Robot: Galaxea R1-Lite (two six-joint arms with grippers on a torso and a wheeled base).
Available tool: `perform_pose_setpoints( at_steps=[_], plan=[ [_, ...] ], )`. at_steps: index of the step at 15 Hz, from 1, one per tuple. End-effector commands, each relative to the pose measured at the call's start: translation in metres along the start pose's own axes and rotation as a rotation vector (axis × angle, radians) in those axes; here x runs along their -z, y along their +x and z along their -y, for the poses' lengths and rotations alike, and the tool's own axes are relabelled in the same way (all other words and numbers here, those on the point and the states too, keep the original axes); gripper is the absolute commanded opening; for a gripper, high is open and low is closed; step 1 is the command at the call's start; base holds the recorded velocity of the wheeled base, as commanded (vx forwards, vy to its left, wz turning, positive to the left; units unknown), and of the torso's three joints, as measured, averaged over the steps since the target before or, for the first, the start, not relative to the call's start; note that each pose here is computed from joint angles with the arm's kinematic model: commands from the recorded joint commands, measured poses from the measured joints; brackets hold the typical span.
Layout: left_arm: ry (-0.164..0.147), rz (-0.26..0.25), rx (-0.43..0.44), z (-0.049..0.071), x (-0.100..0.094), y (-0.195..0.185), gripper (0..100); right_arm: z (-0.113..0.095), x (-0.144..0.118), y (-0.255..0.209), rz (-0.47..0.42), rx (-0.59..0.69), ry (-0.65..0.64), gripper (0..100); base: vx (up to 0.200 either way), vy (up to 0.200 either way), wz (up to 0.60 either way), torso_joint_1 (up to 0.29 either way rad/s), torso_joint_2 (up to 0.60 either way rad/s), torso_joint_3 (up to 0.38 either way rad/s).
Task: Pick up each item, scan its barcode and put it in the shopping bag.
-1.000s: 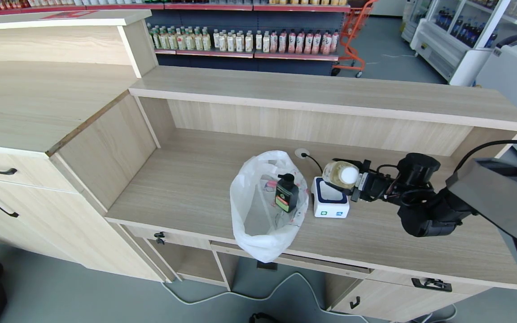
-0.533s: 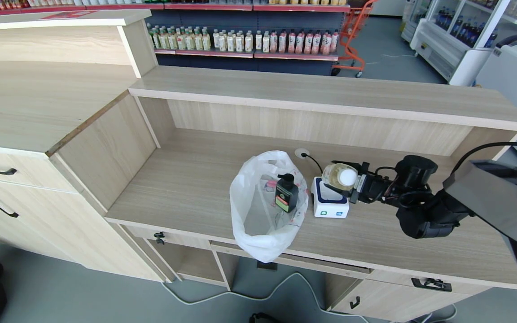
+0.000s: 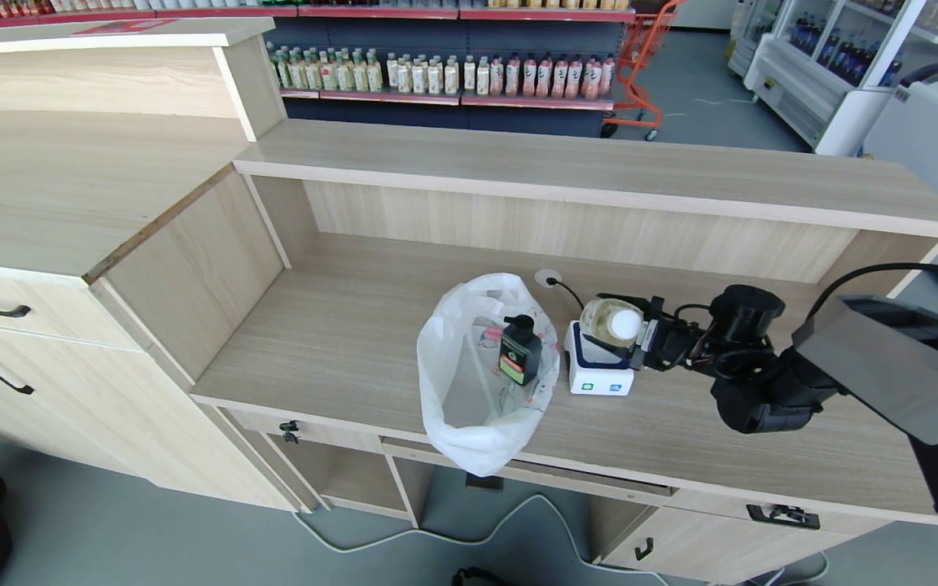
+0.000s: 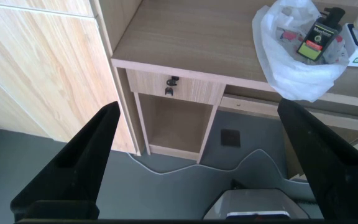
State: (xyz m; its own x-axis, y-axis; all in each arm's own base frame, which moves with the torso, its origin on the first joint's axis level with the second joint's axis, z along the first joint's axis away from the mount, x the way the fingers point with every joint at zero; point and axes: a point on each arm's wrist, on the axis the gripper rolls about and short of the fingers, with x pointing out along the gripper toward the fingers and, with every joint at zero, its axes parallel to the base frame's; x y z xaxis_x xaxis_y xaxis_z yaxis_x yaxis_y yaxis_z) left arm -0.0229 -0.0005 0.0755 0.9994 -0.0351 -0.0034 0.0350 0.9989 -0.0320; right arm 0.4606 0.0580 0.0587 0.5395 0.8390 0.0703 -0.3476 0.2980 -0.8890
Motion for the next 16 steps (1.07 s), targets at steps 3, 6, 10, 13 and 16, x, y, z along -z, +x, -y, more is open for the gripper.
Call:
perform_pose_setpoints(
  at_steps=[3, 6, 10, 13, 16],
  plan=[
    [0.000, 0.000, 0.000, 0.0000, 0.0000, 0.0000, 100, -0.0021, 0.0029, 0.0022, 0.003, 0.000, -0.001, 0, 0.000, 0.000, 0.00, 0.000, 0.00, 0.000],
    [0.000, 0.000, 0.000, 0.0000, 0.0000, 0.0000, 100, -0.0029, 0.0022, 0.0078, 0.015, 0.001, -0.007, 0, 0.000, 0.000, 0.00, 0.000, 0.00, 0.000],
    [0.000, 0.000, 0.000, 0.0000, 0.0000, 0.0000, 100, -0.0035, 0.0012, 0.0077, 0.014, -0.002, -0.005, 0, 0.000, 0.000, 0.00, 0.000, 0.00, 0.000],
    [0.000, 0.000, 0.000, 0.0000, 0.0000, 0.0000, 100, -0.0045, 0.0017, 0.0095, 0.018, -0.001, -0.007, 0, 0.000, 0.000, 0.00, 0.000, 0.00, 0.000],
    [0.000, 0.000, 0.000, 0.0000, 0.0000, 0.0000, 100, 0.0036, -0.0018, 0.0096, 0.025, 0.014, -0.018, 0, 0.000, 0.000, 0.00, 0.000, 0.00, 0.000]
  ],
)
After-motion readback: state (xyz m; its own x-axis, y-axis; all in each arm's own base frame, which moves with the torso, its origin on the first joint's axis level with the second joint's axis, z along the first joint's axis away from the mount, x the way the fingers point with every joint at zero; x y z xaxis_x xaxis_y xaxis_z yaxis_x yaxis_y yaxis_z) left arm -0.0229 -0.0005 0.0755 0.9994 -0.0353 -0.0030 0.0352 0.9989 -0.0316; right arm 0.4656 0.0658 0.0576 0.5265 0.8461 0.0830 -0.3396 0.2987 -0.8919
